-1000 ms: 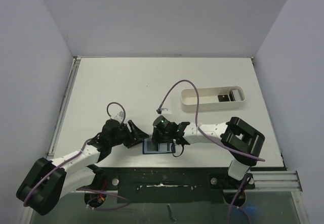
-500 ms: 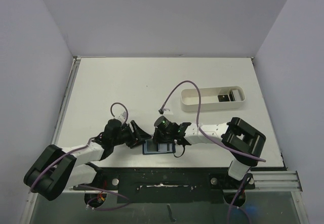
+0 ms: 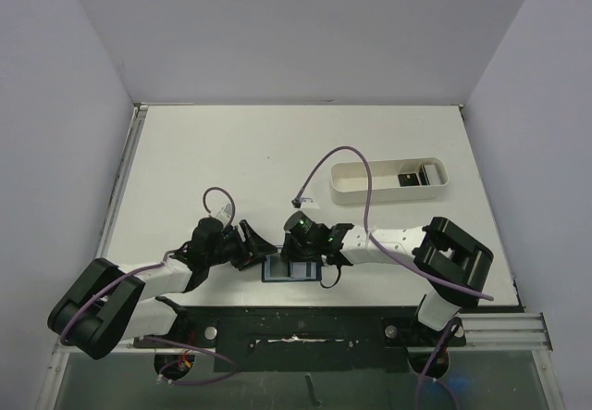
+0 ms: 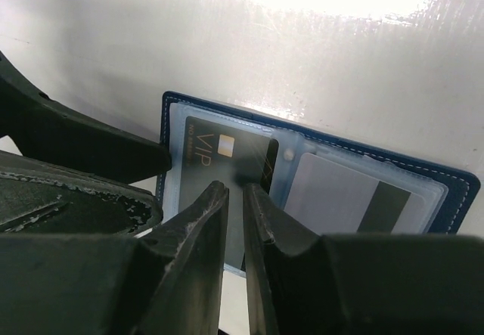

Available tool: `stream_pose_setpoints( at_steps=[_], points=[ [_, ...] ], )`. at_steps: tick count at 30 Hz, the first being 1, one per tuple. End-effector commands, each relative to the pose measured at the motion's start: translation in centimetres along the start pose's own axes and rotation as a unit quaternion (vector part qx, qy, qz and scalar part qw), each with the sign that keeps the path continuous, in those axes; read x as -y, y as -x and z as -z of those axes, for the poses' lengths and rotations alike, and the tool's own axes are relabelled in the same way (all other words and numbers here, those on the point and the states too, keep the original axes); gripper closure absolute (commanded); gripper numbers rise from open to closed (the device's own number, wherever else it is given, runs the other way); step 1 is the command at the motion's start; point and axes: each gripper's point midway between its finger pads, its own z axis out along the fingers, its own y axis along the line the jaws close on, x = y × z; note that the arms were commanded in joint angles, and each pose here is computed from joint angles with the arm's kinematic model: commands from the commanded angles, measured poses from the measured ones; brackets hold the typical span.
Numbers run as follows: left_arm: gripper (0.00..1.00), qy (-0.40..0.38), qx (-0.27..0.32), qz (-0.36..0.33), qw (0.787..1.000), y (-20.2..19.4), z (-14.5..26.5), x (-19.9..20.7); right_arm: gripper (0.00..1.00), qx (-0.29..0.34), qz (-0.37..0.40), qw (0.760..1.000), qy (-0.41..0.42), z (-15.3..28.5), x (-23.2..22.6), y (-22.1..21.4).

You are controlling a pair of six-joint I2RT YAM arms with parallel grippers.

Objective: Put the credit cards into the card holder
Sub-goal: Turn over the card slot in the card holder.

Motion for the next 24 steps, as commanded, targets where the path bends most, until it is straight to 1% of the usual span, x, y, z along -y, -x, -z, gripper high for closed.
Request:
stream_pose_setpoints(
  at_steps=[1,9,18,24],
  points=[
    [0.42,-0.014,0.023,-0.018,0.999,1.1,-0.2,0.6,0.83,0.014,0.005,1.0,-0.003,0.7,0.1,0.3],
    [0.42,-0.025,0.022,-0.017,0.999,1.1,-0.2,1.3,0.86,-0.006,0.005,1.0,-0.024,-0.1,1.4,-0.6],
    [0.42,-0.031,0.013,-0.016,0.999,0.9,-0.7,1.4,0.86,-0.011,0.001,1.0,-0.024,-0.3,1.6,-0.9],
    [0.42,-0.062,-0.004,-0.012,0.998,0.4,-0.9,2.5,0.86,-0.012,0.002,1.0,-0.024,-0.3,1.7,-1.0]
  ],
)
